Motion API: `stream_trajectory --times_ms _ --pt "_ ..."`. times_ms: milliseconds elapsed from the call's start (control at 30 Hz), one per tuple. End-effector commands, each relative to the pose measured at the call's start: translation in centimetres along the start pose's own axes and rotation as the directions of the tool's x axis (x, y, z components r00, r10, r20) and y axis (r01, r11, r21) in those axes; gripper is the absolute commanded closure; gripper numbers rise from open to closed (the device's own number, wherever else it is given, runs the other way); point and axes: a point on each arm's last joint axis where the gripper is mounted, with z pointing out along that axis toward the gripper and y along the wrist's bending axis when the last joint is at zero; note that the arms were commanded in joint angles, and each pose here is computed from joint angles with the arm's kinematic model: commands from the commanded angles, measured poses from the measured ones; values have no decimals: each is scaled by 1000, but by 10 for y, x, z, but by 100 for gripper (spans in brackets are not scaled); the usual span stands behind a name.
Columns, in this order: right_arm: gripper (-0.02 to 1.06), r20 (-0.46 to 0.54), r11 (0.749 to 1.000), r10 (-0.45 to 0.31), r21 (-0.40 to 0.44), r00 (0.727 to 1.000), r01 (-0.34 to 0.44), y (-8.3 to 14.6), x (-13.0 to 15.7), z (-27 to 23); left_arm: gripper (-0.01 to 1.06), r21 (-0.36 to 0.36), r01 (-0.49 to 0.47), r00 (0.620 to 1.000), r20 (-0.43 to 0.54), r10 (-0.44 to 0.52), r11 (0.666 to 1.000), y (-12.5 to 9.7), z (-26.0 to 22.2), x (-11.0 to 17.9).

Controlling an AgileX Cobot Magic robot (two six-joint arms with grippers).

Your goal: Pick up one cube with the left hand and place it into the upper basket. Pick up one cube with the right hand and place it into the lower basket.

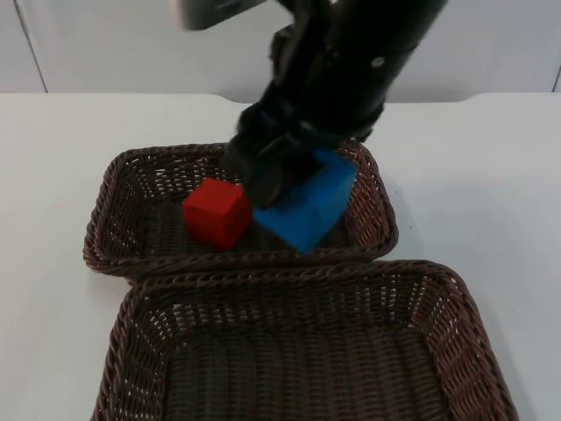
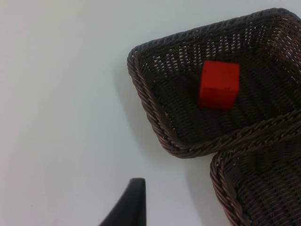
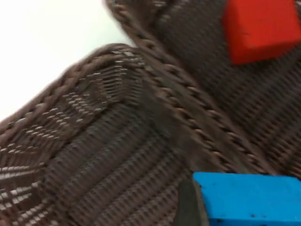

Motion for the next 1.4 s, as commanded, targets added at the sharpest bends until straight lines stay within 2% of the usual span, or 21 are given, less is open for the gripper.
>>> stream_trajectory --times_ms 0,167,567,733,1133,1367 --pt "105 31 999 -48 2 998 48 11 -5 -8 7 0 1 1000 3 -1 1000 0 0 1" --pt "105 32 996 -90 -8 995 91 27 -4 -5 7 0 1 1000 3 -1 1000 0 0 1" --pt "105 -2 993 -116 -35 993 116 44 30 30 7 -1 -1 1000 5 1 1000 0 0 0" --pt "105 19 989 -142 -35 990 142 52 42 42 7 -2 -2 1000 5 2 1000 0 0 0" --pt "105 39 990 -138 -32 990 139 54 74 66 7 -1 -2 1000 7 2 1000 0 0 0" --pt "105 48 990 -137 -31 989 139 54 80 70 7 -1 -2 1000 7 2 1000 0 0 0"
